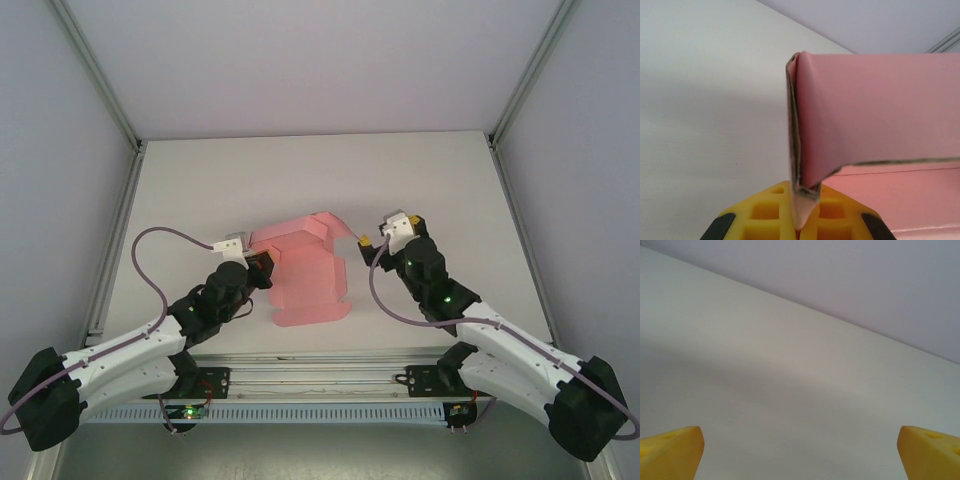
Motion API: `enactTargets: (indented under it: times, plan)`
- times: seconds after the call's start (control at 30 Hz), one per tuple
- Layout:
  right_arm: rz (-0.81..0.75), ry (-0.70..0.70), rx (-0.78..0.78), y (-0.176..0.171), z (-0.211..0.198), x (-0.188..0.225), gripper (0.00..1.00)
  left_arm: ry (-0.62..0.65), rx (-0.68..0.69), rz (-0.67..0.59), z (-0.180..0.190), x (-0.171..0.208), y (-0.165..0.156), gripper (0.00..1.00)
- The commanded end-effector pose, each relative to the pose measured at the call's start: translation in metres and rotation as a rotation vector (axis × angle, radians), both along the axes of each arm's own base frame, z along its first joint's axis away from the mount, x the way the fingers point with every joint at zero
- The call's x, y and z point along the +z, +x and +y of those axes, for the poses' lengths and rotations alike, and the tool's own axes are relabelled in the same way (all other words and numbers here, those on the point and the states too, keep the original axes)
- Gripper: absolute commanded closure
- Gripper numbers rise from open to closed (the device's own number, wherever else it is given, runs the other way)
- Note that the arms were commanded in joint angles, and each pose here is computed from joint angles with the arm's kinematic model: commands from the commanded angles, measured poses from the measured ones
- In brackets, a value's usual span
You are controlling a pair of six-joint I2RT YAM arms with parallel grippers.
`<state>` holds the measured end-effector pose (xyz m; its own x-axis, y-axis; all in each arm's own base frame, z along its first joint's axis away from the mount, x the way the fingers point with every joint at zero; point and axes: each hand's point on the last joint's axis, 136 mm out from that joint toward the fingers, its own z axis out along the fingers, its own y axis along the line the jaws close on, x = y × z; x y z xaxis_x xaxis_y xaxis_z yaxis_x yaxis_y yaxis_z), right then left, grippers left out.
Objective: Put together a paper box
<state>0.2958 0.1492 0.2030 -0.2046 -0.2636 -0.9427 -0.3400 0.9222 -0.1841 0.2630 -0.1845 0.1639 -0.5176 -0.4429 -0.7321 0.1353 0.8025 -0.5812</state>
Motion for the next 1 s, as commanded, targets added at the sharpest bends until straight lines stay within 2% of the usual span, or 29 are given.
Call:
enactTargets:
  times: [0.0,0.2,0.3,0.43,0.63,0.97]
  plan:
    - [-0.019,0.057,-0.011,-0.003,-0.006,0.012,0.02,0.012,0.051,-0.012,0.008,0.01,0.006,1.0]
    - [-0.031,0.096,-0.141,0.007,-0.042,0.033,0.02,0.049,0.046,-0.002,0.01,0.006,0.005,1.0]
    - [-0.006,0.148,-0.13,0.012,-0.051,0.039,0.02,0.054,0.044,-0.001,0.01,0.006,0.004,1.0]
    - [0.018,0.23,0.036,0.011,-0.031,0.05,0.02,0.057,0.044,-0.001,0.01,0.007,0.004,1.0]
    - [0.108,0.263,0.315,0.0,0.015,0.044,0.02,0.056,0.039,-0.003,0.008,0.009,0.005,1.0]
    - [0.153,0.328,0.499,-0.008,0.046,0.048,0.02,0.05,0.018,0.001,0.001,0.009,0.007,1.0]
